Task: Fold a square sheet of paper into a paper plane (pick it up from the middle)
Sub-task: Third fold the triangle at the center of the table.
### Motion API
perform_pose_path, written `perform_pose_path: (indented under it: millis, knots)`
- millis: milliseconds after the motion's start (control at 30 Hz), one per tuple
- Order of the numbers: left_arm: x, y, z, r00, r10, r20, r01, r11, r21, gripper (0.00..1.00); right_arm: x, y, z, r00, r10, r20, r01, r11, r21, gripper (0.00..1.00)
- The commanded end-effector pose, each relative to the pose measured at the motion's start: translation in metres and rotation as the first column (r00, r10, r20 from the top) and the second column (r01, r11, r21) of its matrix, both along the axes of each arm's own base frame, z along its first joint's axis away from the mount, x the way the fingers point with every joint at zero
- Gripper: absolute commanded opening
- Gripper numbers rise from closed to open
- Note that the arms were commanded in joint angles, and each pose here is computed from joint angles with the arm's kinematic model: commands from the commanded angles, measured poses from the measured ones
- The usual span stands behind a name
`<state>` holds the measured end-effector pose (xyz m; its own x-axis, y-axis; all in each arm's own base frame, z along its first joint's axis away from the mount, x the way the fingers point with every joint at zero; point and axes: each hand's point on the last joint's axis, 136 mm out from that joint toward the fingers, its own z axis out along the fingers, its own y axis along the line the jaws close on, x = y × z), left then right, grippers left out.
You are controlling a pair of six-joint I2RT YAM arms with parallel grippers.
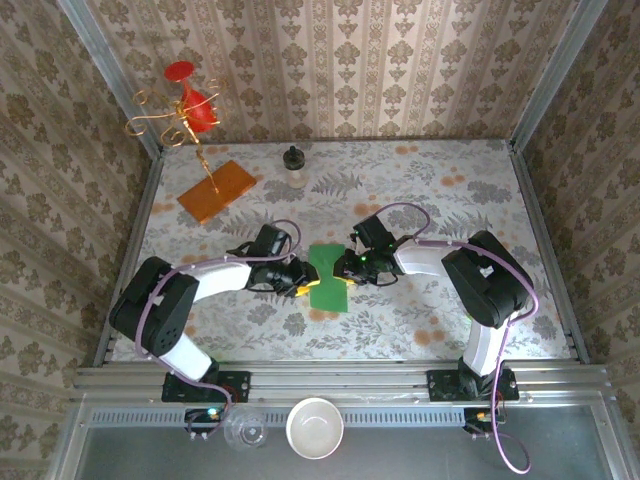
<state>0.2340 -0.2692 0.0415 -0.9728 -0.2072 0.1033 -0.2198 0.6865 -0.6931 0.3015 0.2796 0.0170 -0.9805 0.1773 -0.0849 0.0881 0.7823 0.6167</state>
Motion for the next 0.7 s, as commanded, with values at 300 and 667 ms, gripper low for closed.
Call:
perform_pose_path:
  millis: [300, 667]
  knots:
    - [0.008, -0.008, 0.002, 1.0, -0.01, -0.023, 0.009, 0.999, -0.051, 0.15, -0.005, -0.017, -0.004, 0.999, -0.035, 0.016, 0.036, 0.998, -0.045, 0.4]
    - [0.02, -0.004, 0.014, 0.999, 0.042, -0.015, -0.042, 0.997, -0.065, 0.01, 0.005, -0.012, 0.073, 0.89, 0.101, 0.445, -0.081, 0.995, -0.064, 0.65]
